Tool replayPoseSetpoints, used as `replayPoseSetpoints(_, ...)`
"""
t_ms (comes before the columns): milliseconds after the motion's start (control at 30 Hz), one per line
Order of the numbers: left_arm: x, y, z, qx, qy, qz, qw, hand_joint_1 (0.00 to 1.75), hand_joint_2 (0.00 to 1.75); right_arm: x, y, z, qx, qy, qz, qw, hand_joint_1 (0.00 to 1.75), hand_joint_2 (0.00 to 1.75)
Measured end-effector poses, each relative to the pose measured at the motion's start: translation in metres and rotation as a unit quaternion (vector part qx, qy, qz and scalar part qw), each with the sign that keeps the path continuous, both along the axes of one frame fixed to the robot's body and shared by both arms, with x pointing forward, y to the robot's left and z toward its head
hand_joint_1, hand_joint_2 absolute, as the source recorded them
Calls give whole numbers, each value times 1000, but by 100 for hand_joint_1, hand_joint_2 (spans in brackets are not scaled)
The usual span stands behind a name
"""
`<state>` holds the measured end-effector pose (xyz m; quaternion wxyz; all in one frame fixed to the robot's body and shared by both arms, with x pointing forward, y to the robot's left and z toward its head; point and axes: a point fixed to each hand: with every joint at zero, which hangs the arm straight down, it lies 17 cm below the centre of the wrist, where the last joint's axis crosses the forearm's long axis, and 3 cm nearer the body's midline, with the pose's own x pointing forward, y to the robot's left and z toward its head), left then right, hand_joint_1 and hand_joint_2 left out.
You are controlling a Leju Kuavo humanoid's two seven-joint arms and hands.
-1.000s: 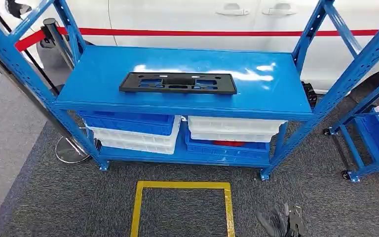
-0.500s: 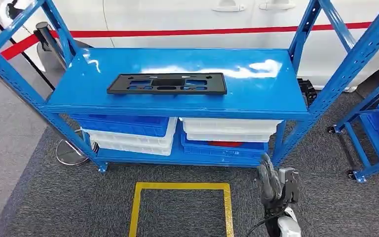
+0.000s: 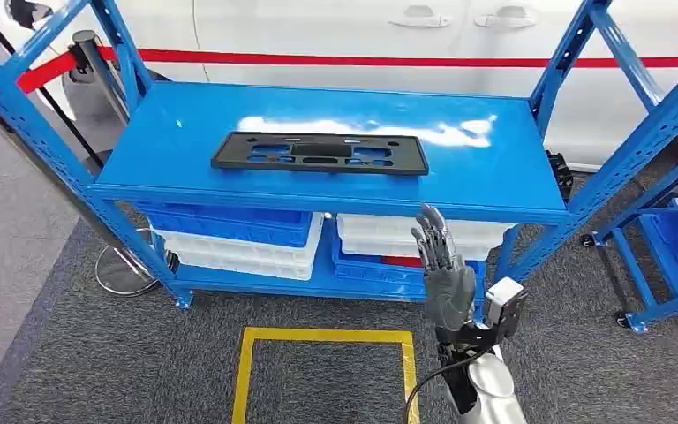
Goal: Take the parts from the cabinet and place them on the table.
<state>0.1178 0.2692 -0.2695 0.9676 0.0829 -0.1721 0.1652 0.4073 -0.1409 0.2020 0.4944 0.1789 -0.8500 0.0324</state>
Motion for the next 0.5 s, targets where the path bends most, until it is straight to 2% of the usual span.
replayPoseSetpoints(200, 3, 0, 1, 3, -1, 2, 1000, 0, 0, -36, 34, 75, 43, -105, 58, 992, 0, 0)
replayPoseSetpoints(400, 1, 5, 0, 12, 7, 4, 1000, 0, 0, -84, 48, 143, 94, -205, 105, 969, 0, 0)
replayPoseSetpoints(500, -3, 7, -1, 15, 18, 9, 1000, 0, 0, -101, 55, 164, 114, -229, 131, 958, 0, 0)
